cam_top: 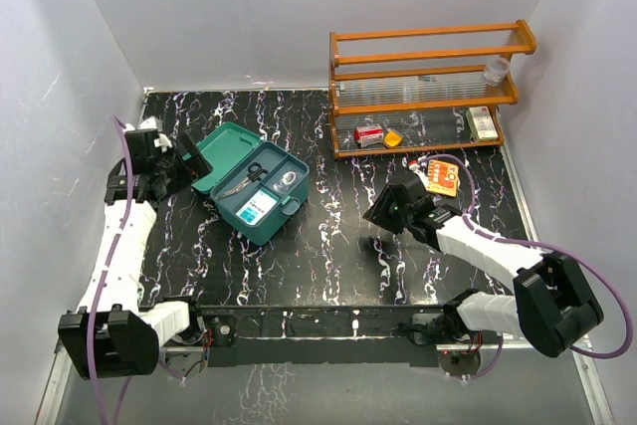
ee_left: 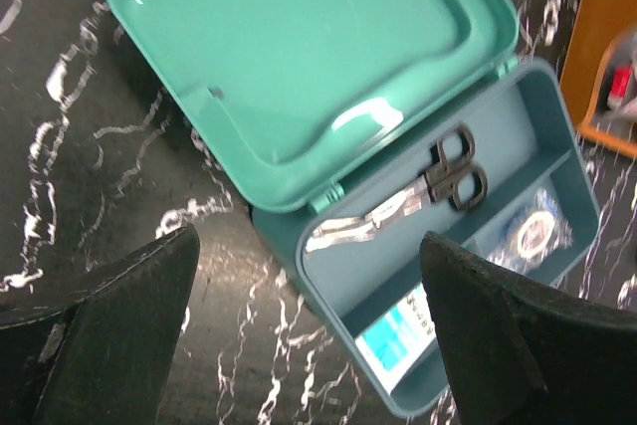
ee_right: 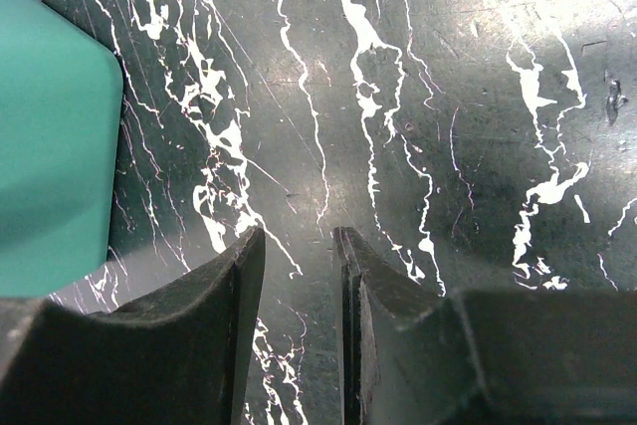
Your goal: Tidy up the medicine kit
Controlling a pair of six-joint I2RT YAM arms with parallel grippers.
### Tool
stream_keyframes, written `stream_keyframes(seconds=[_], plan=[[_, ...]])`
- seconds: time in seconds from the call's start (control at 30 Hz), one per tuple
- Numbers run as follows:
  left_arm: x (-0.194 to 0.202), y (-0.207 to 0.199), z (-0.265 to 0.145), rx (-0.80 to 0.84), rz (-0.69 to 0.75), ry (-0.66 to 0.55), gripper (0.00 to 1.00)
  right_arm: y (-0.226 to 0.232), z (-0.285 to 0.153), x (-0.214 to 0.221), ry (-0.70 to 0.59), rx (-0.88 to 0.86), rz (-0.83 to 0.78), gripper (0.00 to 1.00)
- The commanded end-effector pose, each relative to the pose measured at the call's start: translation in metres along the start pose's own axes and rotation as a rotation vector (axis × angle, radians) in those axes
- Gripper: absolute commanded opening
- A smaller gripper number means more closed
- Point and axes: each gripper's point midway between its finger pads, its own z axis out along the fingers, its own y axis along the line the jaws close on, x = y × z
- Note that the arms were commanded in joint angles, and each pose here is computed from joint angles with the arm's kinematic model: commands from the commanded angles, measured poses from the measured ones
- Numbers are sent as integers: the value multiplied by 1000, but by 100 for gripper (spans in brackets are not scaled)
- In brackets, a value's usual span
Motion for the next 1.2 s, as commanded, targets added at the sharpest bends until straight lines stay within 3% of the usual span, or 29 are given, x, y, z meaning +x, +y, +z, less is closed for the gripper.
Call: stream_keyframes(seconds=[0.0, 0.17, 0.53, 0.87, 1.17], plan=[[-54, 9, 4, -33, -118, -170, 91, 20, -7, -18, -59, -47, 1, 31], [-80, 32, 32, 40, -320, -189, 92, 20, -9, -18, -57, -51, 3, 31], [-73, 81, 104, 188, -587, -54, 92, 24, -8, -20, -64, -60, 10, 32], [-66, 63, 135, 404, -673, 18, 91, 27, -3, -23, -63, -54, 1, 32], [-89, 38, 119, 604, -640, -32, 85, 29, 0, -22, -53, -57, 8, 31]])
